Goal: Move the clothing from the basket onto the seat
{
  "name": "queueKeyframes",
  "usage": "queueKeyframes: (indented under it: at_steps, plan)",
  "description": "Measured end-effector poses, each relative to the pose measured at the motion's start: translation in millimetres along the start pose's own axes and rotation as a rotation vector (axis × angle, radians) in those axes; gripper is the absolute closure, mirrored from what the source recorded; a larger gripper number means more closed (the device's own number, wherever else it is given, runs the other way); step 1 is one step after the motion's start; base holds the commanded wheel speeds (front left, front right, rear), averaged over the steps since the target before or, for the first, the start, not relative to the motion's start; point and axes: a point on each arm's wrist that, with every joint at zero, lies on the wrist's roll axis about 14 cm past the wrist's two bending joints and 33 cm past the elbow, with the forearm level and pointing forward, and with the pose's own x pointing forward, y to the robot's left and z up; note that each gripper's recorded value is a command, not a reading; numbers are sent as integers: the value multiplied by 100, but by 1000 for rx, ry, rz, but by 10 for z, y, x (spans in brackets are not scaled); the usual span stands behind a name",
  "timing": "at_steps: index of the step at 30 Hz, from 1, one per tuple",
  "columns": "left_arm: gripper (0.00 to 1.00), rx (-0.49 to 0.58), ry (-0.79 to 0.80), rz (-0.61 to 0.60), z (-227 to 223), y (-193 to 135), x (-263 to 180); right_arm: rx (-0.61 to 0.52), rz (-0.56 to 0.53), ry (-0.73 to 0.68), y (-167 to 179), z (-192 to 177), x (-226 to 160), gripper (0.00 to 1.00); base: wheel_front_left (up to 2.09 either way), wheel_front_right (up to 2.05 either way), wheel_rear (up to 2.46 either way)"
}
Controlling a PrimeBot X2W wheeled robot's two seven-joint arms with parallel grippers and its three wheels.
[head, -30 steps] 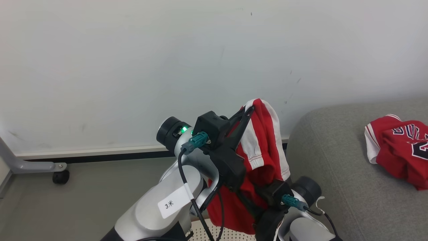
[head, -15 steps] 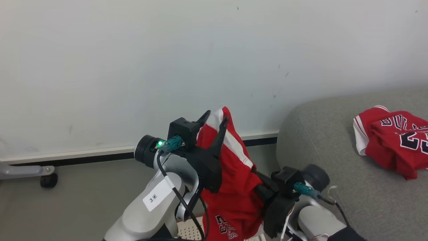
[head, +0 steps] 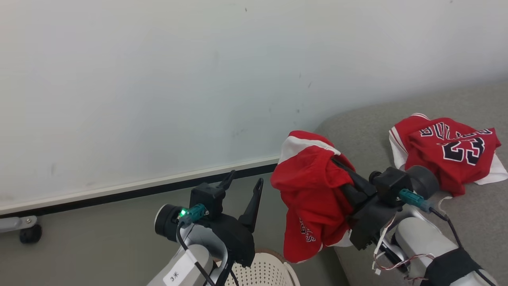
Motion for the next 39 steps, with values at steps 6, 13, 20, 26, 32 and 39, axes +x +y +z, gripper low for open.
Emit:
queueKeyframes:
  at_steps: [6, 13, 20, 26, 32, 39]
  plan:
    - [0, -31, 33, -54, -221, -230, -43, -54, -107, -23, -394, 112, -254, 100, 0, 0, 0]
    - [0, -58, 56, -148, -370, -578, -46, -104, -251, 1, -794, 82, -728, 100, 0, 0, 0]
    - [0, -76, 70, -252, -437, -936, -3, -131, -372, 47, -1051, -1, -1244, 100, 0, 0, 0]
    - [0, -84, 77, -347, -476, -1236, 39, -129, -474, 83, -1225, -44, -1613, 100, 0, 0, 0]
    - [0, -89, 101, -427, -579, -1469, 48, -107, -555, 141, -1381, -150, -1893, 100, 0, 0, 0]
    - [0, -93, 110, -476, -663, -1558, 103, -41, -637, 170, -1677, -201, -1942, 100, 0, 0, 0]
